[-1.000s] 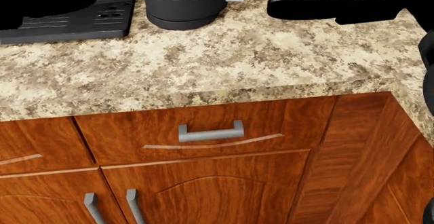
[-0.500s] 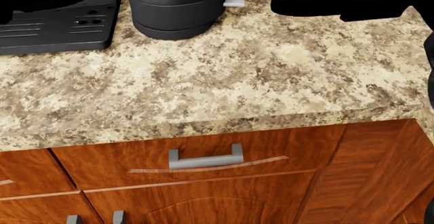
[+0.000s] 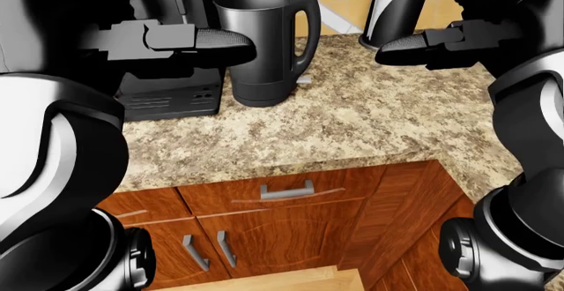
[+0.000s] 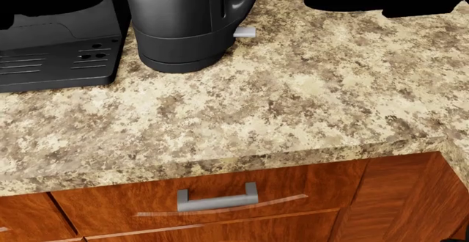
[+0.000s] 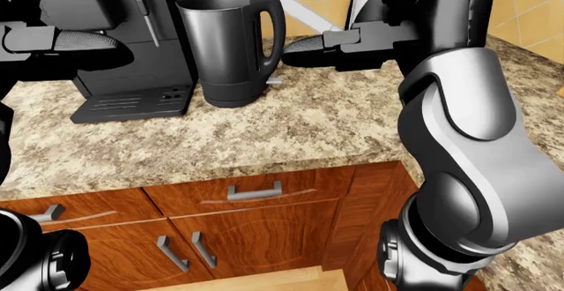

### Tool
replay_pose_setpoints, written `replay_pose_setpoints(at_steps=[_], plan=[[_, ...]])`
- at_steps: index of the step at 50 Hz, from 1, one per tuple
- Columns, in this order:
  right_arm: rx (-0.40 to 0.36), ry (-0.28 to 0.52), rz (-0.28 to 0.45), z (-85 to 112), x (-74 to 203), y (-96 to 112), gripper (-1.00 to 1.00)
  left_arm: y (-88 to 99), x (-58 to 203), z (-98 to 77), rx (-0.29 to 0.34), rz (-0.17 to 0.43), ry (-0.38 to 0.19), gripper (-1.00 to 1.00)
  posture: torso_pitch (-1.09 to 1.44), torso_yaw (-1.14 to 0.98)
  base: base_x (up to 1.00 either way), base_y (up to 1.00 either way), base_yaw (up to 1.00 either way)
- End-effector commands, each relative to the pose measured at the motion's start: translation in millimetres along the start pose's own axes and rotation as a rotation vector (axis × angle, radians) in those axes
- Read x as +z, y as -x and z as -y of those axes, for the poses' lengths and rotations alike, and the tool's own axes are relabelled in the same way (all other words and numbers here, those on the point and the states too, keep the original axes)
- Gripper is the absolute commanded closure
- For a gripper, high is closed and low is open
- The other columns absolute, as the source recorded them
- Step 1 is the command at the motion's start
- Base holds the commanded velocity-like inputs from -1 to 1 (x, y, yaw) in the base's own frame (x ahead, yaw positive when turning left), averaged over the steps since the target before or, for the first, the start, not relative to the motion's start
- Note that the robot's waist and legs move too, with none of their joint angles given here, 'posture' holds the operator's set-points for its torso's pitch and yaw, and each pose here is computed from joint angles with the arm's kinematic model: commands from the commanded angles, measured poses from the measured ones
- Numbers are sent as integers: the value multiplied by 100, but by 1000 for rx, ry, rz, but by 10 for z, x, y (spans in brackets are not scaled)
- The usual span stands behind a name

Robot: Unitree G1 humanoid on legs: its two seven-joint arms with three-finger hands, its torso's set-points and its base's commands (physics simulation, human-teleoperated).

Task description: Close the lid of the electric kettle.

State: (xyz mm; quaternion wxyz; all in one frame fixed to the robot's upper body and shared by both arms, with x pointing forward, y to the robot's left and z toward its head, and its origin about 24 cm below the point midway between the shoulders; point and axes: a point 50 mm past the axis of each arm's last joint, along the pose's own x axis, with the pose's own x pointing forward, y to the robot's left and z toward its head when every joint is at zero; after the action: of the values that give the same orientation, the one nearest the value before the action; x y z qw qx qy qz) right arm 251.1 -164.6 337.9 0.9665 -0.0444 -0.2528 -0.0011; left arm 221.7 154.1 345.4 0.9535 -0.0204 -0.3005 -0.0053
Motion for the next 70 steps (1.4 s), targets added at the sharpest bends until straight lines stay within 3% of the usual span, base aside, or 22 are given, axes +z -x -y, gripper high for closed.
replay_pose_setpoints(at_steps=[1,2,7,39,43,51,54,57,67,70], plan=[[4,1,40,-10,78,-12,-100,-27,58,-45,31,29,4,-100,0,0,23,0,0],[3,-1,33,-52,166,-15,-100,-26,59,-44,30,29,4,-100,0,0,23,0,0],[-2,-3,32,12,43,-30,-100,-25,53,-40,28,27,5,-100,0,0,23,0,0],[26,-5,34,-69,99,-41,-100,-26,98,-77,35,35,5,-100,0,0,6,0,0],[29,-6,32,-76,101,-46,-100,-37,68,-96,45,9,34,-100,0,0,0,0,0],[32,-11,21,-129,209,-71,-100,-27,27,-157,64,-9,18,-100,0,0,0,0,0],[29,-26,11,-63,97,-145,-100,-25,18,-160,65,-13,14,-100,0,0,0,0,0],[26,5,-24,-63,168,-259,-100,-23,34,-159,65,-3,4,-100,0,0,0,0,0],[46,-26,-138,-59,240,-669,-100,-43,48,-190,79,4,-19,-100,0,0,0,0,0],[78,-26,-201,-140,233,-873,-100,-66,-5,-214,93,-35,-5,-100,0,0,0,0,0]])
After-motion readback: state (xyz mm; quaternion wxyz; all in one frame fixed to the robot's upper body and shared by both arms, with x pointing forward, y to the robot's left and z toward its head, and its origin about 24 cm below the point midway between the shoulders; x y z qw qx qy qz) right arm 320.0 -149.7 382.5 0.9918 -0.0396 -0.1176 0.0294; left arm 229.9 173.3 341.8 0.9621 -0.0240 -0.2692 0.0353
